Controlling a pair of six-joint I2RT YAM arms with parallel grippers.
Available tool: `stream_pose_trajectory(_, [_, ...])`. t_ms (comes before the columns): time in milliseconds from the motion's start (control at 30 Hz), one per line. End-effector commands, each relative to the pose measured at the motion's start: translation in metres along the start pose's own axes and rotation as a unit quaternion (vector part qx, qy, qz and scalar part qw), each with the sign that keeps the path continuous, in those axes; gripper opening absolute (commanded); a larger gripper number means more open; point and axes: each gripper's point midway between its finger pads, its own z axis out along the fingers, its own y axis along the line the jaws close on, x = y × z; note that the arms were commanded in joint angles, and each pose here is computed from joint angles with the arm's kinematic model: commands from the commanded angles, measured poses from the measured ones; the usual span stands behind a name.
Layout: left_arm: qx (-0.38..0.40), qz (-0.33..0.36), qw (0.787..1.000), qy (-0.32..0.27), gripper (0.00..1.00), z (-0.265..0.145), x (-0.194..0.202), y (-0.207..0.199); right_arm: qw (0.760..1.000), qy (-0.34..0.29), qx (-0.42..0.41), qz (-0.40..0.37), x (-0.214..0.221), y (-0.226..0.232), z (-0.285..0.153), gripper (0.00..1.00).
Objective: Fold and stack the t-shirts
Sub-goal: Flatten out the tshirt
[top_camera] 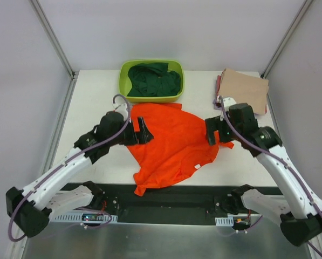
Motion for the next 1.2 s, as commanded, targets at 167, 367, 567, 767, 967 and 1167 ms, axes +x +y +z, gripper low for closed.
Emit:
stream_pose_trajectory(167, [-0.144, -0.042, 0.989, -0.007, 0.99, 0.068, -0.091, 0.088, 0.932, 0.045, -0.355, 0.053, 0.031, 0.193, 0.01, 0.96])
stream_pose_trajectory(367, [-0.185, -0.089, 0.977, 0.05, 0.99, 0.124, -0.101, 0.15, 0.953, 0.155, -0.253, 0.067, 0.071, 0.185, 0.074, 0.96])
stream_pose_trajectory(567, [-0.21, -0.134, 0.964, 0.093, 0.99, 0.15, -0.08, 0.185, 0.949, 0.233, -0.189, 0.095, 0.1, 0.16, 0.115, 0.96])
stream_pose_trajectory(767, [-0.256, -0.158, 0.947, 0.11, 0.99, 0.127, -0.041, 0.205, 0.943, 0.27, -0.139, 0.134, 0.098, 0.108, 0.153, 0.96])
stream_pose_trajectory(967, [-0.241, -0.198, 0.941, 0.133, 0.99, 0.088, 0.019, 0.185, 0.944, 0.269, -0.13, 0.138, 0.038, 0.073, 0.195, 0.96])
stream_pose_trajectory(1167, [-0.219, -0.201, 0.95, 0.094, 0.99, 0.056, 0.049, 0.151, 0.961, 0.215, -0.148, 0.093, -0.044, 0.067, 0.23, 0.96])
